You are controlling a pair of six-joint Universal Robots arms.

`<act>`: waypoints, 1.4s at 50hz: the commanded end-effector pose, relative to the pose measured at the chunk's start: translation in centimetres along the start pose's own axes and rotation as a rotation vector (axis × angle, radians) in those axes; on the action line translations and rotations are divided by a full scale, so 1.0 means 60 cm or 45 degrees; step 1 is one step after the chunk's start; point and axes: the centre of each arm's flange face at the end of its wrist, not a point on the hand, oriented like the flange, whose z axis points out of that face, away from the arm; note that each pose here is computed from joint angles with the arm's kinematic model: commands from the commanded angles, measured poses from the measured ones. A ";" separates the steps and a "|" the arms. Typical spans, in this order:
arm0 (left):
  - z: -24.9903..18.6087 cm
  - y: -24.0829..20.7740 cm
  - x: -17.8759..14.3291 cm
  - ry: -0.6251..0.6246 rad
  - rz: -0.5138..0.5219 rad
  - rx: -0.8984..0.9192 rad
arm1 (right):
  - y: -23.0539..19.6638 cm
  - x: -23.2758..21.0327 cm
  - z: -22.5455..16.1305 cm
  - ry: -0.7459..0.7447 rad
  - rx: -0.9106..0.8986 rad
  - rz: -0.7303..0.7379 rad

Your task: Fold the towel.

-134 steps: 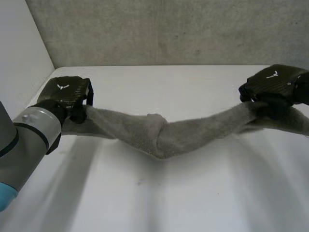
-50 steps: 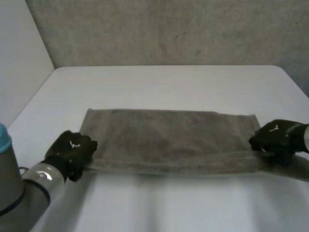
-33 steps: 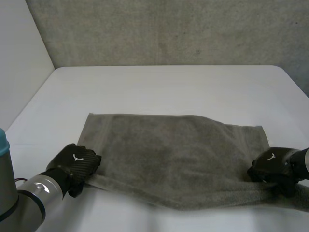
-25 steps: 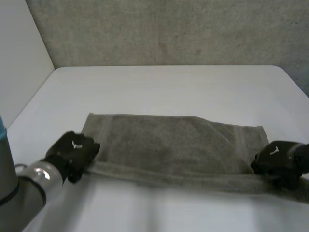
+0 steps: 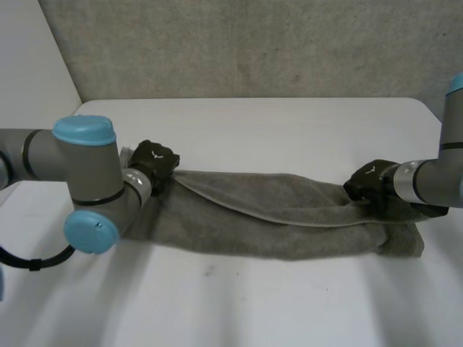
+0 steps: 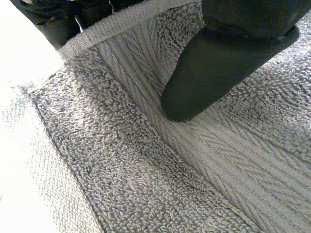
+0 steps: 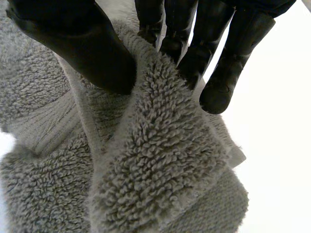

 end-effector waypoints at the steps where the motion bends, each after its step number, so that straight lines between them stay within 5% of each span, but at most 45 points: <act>1: 0.037 -0.005 -0.004 -0.027 0.001 0.041 | -0.007 0.019 0.044 0.069 0.037 0.049; 36: 0.077 0.017 0.002 -0.079 0.003 0.016 | -0.030 0.056 0.102 0.237 0.197 0.041; 53: 0.012 -0.047 -0.049 -0.178 -0.016 0.075 | -0.145 0.156 -0.063 0.516 0.559 0.208; 70: -0.094 -0.035 -0.023 -0.164 -0.010 0.124 | -0.007 0.050 -0.106 0.305 0.369 0.316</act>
